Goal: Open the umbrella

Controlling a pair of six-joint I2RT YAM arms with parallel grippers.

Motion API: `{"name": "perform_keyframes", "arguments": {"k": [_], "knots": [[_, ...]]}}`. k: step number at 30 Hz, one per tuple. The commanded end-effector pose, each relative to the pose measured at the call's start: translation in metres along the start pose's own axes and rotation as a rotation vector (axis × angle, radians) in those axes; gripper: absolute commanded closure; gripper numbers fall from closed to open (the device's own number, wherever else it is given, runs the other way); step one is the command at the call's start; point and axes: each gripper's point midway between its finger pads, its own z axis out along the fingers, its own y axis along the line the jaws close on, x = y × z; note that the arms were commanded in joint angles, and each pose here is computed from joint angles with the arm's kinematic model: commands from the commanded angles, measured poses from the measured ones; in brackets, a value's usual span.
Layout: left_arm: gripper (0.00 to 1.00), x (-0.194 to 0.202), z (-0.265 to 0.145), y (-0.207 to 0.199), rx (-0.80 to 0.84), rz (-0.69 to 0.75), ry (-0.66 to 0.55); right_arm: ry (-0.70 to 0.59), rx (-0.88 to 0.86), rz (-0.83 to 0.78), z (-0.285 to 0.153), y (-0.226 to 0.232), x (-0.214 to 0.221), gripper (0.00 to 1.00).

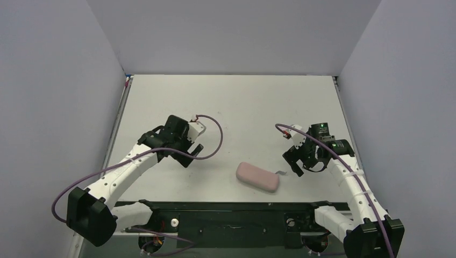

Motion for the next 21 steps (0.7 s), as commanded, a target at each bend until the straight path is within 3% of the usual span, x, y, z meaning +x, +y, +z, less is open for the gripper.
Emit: {"name": "perform_keyframes", "arguments": {"k": [1, 10, 13, 17, 21], "knots": [[0.03, -0.038, -0.006, -0.036, 0.118, 0.216, -0.12, 0.003, -0.043, 0.02, -0.014, -0.007, -0.009, 0.03], [0.03, -0.09, -0.007, -0.187, 0.462, 0.867, -0.316, 0.06, -0.103, 0.295, -0.037, -0.042, 0.017, 0.06], [0.03, -0.098, 0.008, -0.23, 0.521, 1.031, -0.305, 0.059, -0.076, 0.356, -0.045, -0.051, 0.026, 0.07], [0.03, -0.112, 0.031, -0.261, 0.59, 1.066, -0.245, 0.067, -0.067, 0.407, -0.052, -0.054, 0.038, 0.07], [0.03, -0.128, 0.046, -0.278, 0.601, 1.059, -0.26, 0.073, -0.067, 0.411, -0.058, -0.049, 0.046, 0.07]]}}
